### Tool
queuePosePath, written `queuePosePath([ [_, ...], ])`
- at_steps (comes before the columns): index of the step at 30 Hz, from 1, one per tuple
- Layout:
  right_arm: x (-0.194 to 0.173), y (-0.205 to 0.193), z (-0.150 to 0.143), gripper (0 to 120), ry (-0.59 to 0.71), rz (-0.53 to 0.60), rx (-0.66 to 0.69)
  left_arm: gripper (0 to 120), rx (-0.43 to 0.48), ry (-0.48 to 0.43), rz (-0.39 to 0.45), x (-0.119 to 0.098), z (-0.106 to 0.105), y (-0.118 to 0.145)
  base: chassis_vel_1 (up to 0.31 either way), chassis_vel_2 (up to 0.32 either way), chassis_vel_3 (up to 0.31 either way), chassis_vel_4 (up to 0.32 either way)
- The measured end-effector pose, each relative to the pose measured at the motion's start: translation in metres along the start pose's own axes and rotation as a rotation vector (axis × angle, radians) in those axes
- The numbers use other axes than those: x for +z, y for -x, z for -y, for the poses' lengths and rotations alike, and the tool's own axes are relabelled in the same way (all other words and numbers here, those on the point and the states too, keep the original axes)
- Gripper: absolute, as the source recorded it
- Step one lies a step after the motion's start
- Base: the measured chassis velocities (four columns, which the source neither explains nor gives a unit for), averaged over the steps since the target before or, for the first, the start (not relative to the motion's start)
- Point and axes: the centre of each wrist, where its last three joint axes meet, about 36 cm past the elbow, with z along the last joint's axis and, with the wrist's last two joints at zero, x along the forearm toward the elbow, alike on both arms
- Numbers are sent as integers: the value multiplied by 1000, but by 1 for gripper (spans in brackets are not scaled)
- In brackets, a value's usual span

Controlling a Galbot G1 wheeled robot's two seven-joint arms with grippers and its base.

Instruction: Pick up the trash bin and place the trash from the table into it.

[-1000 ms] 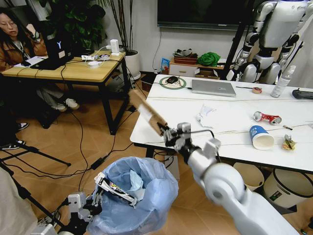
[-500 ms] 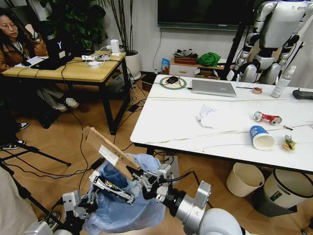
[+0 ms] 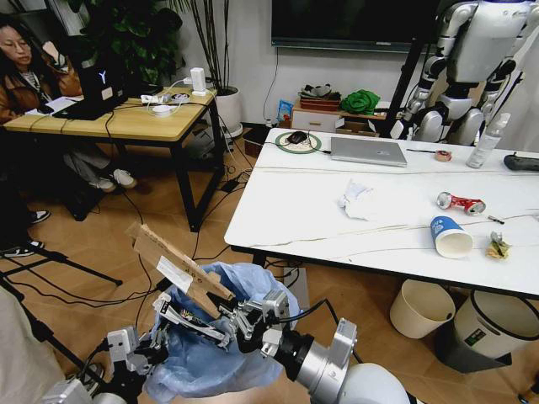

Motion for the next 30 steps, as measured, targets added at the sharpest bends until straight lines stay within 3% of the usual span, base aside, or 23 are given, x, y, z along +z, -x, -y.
queuePosePath([
  [5, 4, -1, 0, 4, -7, 3, -4, 0, -5, 12, 7, -4, -3, 0, 0, 0, 0, 0],
  [14, 3, -3, 2, 1, -16, 5, 7, 0, -13, 9, 18, -9, -8, 3, 0, 0, 0, 0],
  [24, -1, -7, 5, 42, -50, 36, 32, 0, -13, 8, 19, -9, -8, 4, 0, 0, 0, 0],
  [26, -3, -7, 6, 43, -53, 40, 34, 0, -13, 9, 19, -9, -8, 4, 0, 0, 0, 0],
  [30, -13, -18, 5, 64, -69, 48, 54, 0, -13, 11, 12, -7, -9, 6, 0, 0, 0, 0],
])
